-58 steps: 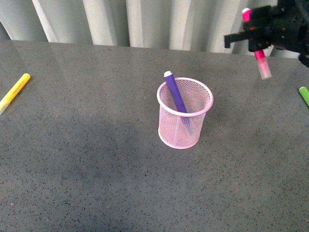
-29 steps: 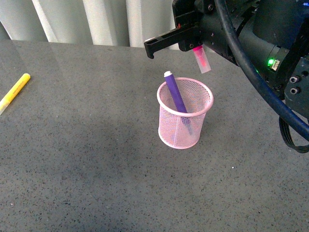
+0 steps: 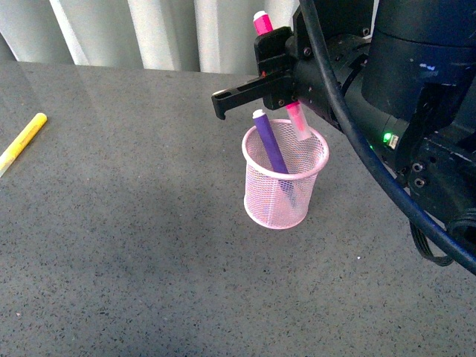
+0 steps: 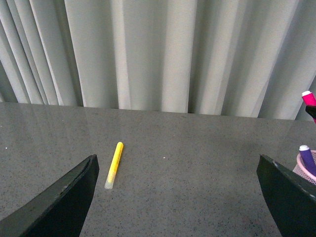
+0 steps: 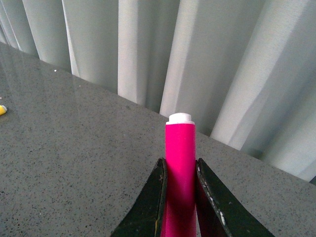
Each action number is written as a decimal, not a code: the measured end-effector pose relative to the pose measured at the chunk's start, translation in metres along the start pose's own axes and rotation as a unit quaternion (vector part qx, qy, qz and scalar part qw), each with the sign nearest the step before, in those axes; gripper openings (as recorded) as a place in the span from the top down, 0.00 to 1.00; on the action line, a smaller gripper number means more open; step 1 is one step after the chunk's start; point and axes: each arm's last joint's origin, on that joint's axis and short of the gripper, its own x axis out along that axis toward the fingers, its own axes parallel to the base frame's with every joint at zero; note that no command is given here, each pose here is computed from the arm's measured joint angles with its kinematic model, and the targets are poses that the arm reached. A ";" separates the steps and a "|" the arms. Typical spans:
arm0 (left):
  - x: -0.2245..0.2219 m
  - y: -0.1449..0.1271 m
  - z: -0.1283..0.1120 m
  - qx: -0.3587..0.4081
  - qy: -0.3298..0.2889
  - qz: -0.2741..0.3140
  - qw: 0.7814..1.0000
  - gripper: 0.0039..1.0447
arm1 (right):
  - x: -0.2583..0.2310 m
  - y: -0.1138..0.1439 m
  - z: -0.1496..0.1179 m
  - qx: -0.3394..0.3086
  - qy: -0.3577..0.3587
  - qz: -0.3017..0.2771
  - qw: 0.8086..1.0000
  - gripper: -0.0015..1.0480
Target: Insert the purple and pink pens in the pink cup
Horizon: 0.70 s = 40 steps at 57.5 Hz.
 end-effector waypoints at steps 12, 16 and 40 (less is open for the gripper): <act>0.000 0.000 0.000 0.000 0.000 0.000 1.000 0.06 | 0.000 0.002 -0.005 0.005 0.006 0.002 1.000 0.89; 0.000 0.000 0.000 0.000 0.000 0.000 1.000 0.06 | -0.001 0.003 -0.006 0.008 0.007 0.003 1.000 0.89; 0.000 0.000 0.000 0.000 0.000 0.000 1.000 0.06 | -0.006 0.003 -0.012 0.020 0.017 0.002 1.000 0.89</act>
